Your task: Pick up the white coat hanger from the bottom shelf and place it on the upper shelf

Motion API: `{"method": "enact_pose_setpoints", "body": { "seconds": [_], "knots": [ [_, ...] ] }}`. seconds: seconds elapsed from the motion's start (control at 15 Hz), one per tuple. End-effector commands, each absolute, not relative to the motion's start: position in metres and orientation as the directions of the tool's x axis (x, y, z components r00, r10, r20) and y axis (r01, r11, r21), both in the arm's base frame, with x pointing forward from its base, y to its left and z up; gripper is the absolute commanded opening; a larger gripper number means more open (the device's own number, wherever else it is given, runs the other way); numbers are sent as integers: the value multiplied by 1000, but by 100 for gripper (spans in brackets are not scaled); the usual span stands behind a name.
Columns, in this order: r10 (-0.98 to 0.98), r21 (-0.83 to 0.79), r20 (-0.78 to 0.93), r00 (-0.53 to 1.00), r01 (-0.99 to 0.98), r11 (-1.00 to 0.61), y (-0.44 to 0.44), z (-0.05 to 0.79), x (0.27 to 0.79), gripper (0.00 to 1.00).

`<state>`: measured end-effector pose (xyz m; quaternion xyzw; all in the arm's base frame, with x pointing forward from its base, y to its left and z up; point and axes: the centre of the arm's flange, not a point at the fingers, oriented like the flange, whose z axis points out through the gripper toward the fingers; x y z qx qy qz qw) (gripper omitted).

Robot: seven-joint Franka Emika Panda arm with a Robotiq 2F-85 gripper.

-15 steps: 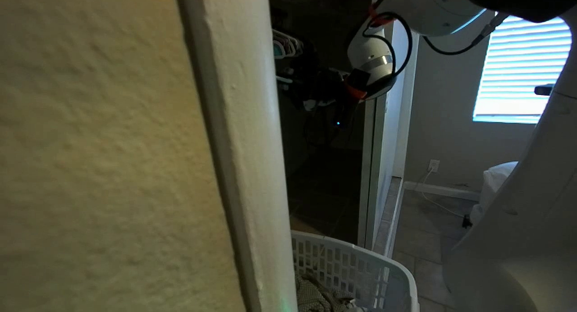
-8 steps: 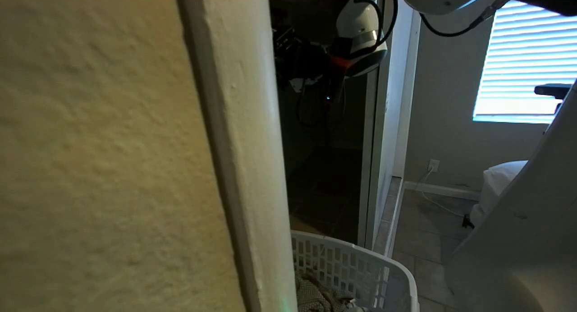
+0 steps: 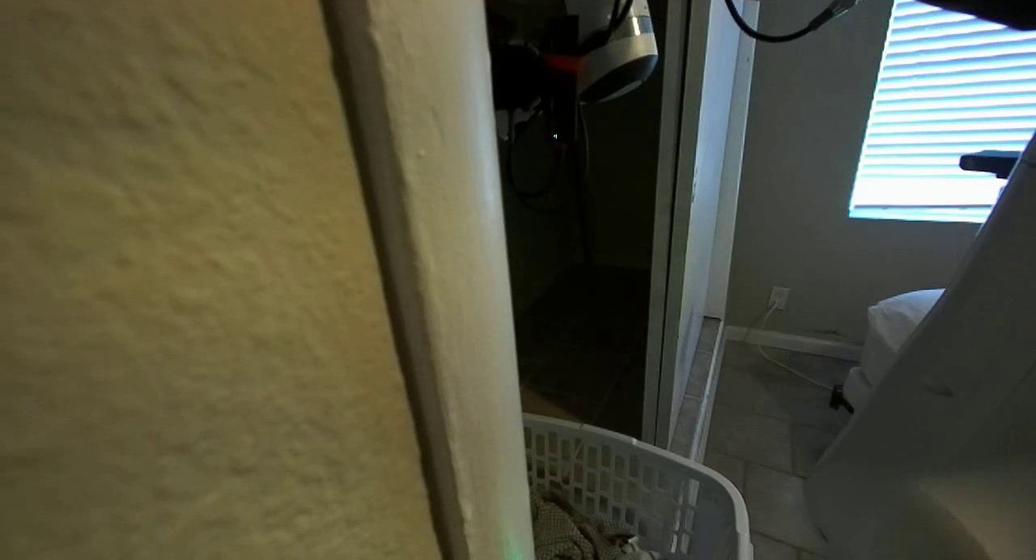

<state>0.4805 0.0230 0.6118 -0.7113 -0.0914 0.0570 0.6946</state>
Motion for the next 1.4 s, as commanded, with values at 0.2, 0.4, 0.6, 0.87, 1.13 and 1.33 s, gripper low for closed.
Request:
{"method": "enact_pose_setpoints", "body": {
  "seconds": [0.2, 0.4, 0.6, 0.87, 1.13, 1.33],
  "knots": [
    [194, -999, -31, 981, -24, -43, 69, 630, 528, 2],
    [178, -998, -51, 983, -42, -54, 91, 628, 547, 2],
    [164, -997, -64, 984, -55, -60, 110, 624, 562, 2],
    [137, -997, -67, 988, -59, -58, 130, 623, 578, 2],
    [108, -997, -66, 992, -60, -52, 144, 625, 588, 2],
    [81, -996, -67, 994, -62, -66, 150, 625, 592, 2]
  ]
}}
